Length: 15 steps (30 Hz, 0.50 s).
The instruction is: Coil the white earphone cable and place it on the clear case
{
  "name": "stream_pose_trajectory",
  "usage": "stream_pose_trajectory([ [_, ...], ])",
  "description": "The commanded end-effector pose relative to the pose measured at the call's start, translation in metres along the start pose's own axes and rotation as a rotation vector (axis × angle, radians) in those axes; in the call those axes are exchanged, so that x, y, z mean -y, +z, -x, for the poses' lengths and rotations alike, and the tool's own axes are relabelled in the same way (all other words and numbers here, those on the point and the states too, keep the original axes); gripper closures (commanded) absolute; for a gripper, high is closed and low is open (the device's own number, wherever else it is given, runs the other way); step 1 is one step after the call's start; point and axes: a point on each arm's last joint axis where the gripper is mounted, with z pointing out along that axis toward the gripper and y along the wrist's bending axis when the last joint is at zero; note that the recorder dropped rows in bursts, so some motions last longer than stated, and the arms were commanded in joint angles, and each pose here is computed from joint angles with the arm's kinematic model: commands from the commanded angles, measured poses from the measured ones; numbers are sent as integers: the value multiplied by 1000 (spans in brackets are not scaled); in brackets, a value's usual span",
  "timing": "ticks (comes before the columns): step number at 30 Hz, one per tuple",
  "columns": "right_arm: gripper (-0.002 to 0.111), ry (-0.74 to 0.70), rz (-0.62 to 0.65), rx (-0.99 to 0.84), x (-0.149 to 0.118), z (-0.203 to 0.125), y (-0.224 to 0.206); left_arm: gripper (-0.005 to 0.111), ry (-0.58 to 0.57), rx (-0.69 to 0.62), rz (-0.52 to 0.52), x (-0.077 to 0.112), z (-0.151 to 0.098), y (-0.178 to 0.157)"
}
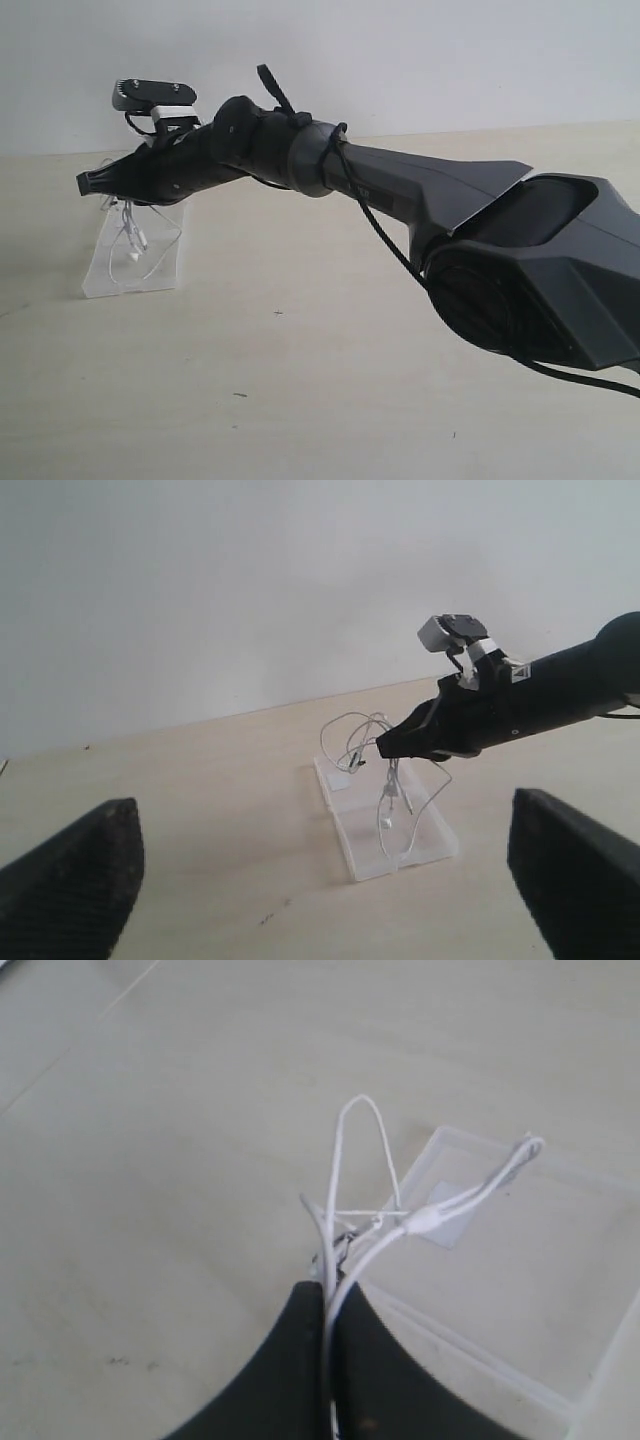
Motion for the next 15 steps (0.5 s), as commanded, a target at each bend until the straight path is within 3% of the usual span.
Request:
stream_pose_trajectory([
  [1, 108, 9, -30, -57, 5, -6, 0, 12, -3, 6, 5, 0, 0, -1],
  [15, 108, 4, -19, -194, 6, -21, 2, 12, -10, 1, 2, 0, -1, -1],
])
